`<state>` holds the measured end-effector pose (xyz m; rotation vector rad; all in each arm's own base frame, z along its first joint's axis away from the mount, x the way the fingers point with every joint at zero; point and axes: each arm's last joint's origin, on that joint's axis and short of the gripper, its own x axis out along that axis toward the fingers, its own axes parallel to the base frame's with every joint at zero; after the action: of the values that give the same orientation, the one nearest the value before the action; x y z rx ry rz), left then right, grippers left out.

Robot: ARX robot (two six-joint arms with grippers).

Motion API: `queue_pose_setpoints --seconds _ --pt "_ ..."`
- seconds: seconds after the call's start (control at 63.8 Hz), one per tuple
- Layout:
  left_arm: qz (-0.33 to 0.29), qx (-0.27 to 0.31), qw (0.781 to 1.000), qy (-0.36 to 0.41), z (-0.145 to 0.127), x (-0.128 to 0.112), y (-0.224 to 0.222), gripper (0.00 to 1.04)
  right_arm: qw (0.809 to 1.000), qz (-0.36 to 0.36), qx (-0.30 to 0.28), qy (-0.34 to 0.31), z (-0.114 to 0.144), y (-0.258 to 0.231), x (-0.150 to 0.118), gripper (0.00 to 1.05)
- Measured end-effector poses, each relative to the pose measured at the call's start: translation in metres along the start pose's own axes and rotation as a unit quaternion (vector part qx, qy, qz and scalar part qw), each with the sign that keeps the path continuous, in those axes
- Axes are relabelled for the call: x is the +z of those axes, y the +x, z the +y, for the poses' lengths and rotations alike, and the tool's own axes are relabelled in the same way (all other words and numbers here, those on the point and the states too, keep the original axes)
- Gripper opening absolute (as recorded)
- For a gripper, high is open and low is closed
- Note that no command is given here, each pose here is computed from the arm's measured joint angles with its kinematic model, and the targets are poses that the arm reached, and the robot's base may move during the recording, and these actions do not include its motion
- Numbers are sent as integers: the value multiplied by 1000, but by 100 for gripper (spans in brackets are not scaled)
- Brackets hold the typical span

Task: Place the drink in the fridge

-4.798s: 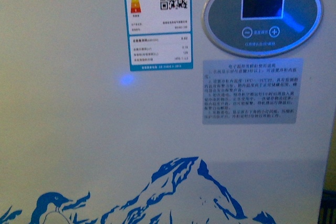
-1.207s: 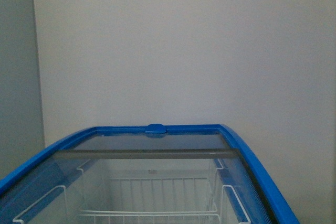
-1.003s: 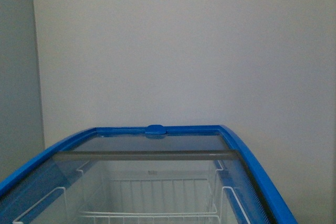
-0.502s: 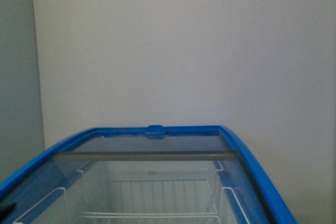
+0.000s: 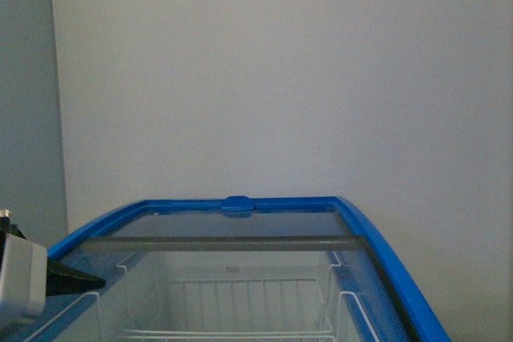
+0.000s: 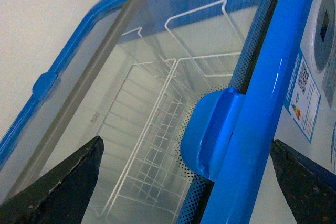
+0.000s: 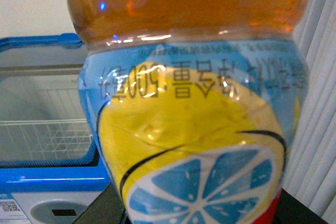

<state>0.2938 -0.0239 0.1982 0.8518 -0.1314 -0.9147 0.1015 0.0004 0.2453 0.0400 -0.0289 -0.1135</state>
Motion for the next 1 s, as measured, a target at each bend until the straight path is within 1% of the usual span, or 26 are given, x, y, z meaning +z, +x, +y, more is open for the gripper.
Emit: queue_pose_setpoints --seconds 0.172,0.298,0.408,0.517,0.596,0.674,0.862,0.925,1.003 --pt "20 -30 998 44 7 -11 22 97 1000 0 0 0 0 0 0 37" --pt "35 -36 996 70 17 -18 37 97 1000 0 0 0 0 0 0 37" --pt "42 -26 995 81 27 -21 45 97 1000 0 0 0 0 0 0 37" --pt "44 -43 996 72 33 -26 60 97 1000 0 0 0 0 0 0 37" --pt "45 -46 995 72 39 -25 67 97 1000 0 0 0 0 0 0 37" --pt "50 -48 994 80 50 -22 81 97 1000 0 0 0 0 0 0 37" --pt "63 -17 992 105 82 -20 111 97 1000 0 0 0 0 0 0 37" --pt "73 4 991 114 96 -22 123 97 1000 0 0 0 0 0 0 37" --pt "78 21 989 121 107 -22 133 97 1000 0 0 0 0 0 0 37"
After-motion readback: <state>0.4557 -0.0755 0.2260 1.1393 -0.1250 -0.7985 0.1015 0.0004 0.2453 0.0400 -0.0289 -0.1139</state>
